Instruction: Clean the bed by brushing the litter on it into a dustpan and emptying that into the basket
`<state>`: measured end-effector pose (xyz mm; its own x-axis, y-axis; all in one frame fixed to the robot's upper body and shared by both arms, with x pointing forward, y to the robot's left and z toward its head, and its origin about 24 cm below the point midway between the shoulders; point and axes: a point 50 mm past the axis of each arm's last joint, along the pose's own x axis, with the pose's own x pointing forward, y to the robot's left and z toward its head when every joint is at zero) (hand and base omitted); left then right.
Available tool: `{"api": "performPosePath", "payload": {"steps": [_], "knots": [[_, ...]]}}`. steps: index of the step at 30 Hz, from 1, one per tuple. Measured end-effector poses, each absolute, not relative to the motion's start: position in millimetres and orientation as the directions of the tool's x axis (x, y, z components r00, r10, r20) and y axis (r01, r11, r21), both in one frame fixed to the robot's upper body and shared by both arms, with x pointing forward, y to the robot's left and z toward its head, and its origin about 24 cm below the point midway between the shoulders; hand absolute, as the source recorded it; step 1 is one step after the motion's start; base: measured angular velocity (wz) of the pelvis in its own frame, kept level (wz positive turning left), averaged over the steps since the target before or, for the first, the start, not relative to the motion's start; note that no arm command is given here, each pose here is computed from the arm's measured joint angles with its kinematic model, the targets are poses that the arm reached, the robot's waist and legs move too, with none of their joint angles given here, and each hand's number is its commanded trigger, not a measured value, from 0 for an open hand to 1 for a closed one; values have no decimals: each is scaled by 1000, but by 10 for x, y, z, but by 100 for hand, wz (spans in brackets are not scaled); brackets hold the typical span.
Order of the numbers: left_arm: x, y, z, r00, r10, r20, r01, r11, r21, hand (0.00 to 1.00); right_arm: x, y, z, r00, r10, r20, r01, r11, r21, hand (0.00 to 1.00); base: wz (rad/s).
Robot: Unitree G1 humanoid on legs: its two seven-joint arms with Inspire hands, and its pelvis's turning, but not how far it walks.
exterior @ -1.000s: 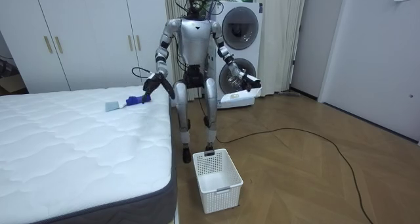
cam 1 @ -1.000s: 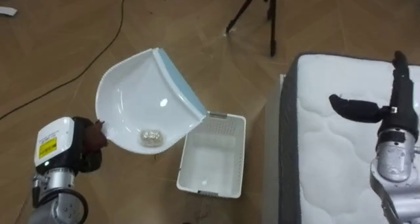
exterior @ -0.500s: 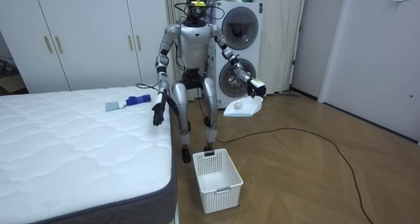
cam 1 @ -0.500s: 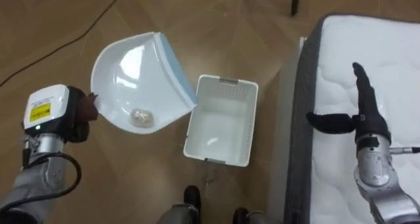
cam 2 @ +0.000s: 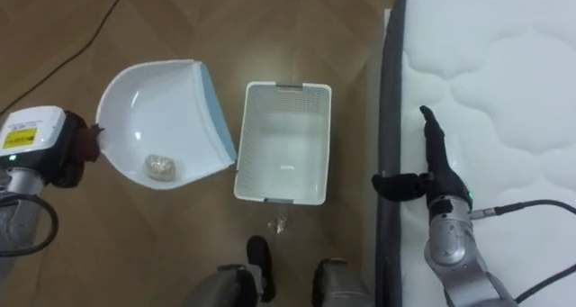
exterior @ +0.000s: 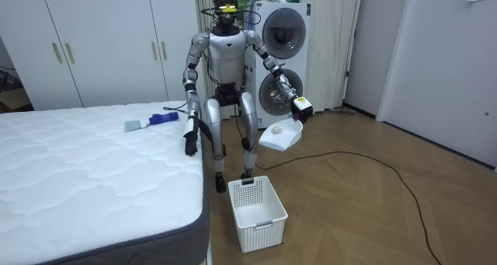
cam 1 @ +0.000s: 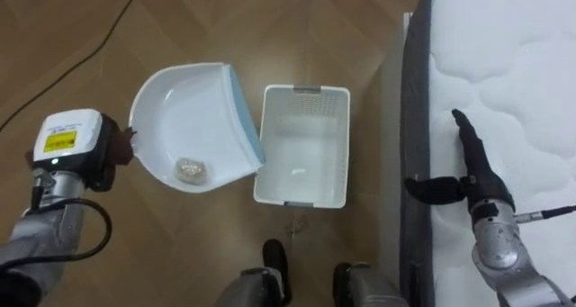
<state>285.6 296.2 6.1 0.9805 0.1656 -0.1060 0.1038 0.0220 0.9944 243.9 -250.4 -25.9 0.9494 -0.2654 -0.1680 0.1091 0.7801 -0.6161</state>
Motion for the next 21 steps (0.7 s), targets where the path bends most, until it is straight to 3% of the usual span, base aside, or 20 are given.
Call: {"api": "performPosePath", "payload": {"steps": [11, 21], "knots": [[2953, 2960, 128, 971, 160, -176, 192, -92, 977, 100, 2437, -2445, -301, 945, -261, -194, 92, 787, -609, 0, 0], [3058, 2789, 74, 939, 109, -327, 343, -195, 919, 100, 2457, -2404, -283, 953, -256, -165, 102, 778, -620, 0, -3]]}}
